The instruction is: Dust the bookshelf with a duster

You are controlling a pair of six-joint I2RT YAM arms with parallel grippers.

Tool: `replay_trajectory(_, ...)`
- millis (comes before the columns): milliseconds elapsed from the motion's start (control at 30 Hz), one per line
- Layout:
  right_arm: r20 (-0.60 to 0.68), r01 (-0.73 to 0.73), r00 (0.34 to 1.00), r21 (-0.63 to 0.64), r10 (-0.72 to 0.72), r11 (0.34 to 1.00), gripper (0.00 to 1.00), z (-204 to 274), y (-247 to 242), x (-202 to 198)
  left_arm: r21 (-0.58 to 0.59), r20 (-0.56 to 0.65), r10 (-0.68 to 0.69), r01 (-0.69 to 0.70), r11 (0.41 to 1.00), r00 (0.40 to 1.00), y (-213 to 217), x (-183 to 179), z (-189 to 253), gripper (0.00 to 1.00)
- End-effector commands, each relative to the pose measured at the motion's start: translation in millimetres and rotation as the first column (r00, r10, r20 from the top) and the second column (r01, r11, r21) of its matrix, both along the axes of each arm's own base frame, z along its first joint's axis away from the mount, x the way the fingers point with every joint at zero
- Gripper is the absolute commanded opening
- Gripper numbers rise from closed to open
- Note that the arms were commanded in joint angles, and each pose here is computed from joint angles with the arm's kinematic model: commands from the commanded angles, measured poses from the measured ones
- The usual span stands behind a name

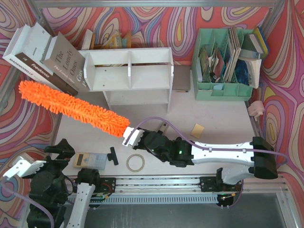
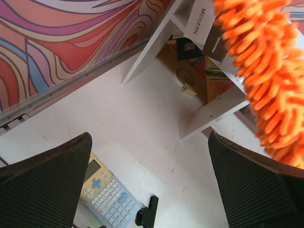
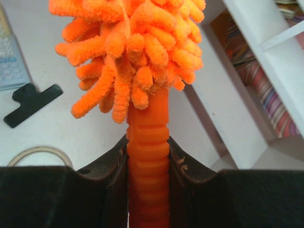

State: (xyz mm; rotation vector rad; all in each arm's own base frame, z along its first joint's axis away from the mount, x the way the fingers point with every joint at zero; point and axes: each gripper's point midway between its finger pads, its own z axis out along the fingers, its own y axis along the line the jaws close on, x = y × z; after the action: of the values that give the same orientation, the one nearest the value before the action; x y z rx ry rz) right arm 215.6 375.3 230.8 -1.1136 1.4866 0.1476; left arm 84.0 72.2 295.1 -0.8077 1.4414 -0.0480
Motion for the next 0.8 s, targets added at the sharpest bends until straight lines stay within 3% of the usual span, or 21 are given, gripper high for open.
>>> replay_trajectory(0,0.108,0.051,0.992,0.13,-0.065,0.99,0.0,65,-3,11,0.033,-0.008,-0.032,0.032,0.999,0.999,-3,0,0,0.98)
replay_trajectory(167,0.118,0.041,0.991,0.143,-0.058,0.989,0.0,82,2,13,0.056,-0.019,-0.072,0.073,0.996,0.997,-10,8,1,0.98)
replay_trajectory(300,0.096,0.055,0.993,0.165,-0.072,0.985,0.0,90,8,16,0.06,-0.084,-0.007,0.012,0.998,0.996,-1,16,-5,0.98)
replay_trajectory(467,0.079,0.066,0.994,0.182,-0.082,0.981,0.0,106,9,17,0.072,-0.048,0.058,-0.054,0.996,0.997,10,13,-10,0.98)
replay_trajectory(767,0.162,-0.008,0.987,0.092,-0.008,0.996,0.0,73,5,13,0.074,-0.064,-0.026,0.03,0.997,0.998,-3,16,-7,0.98)
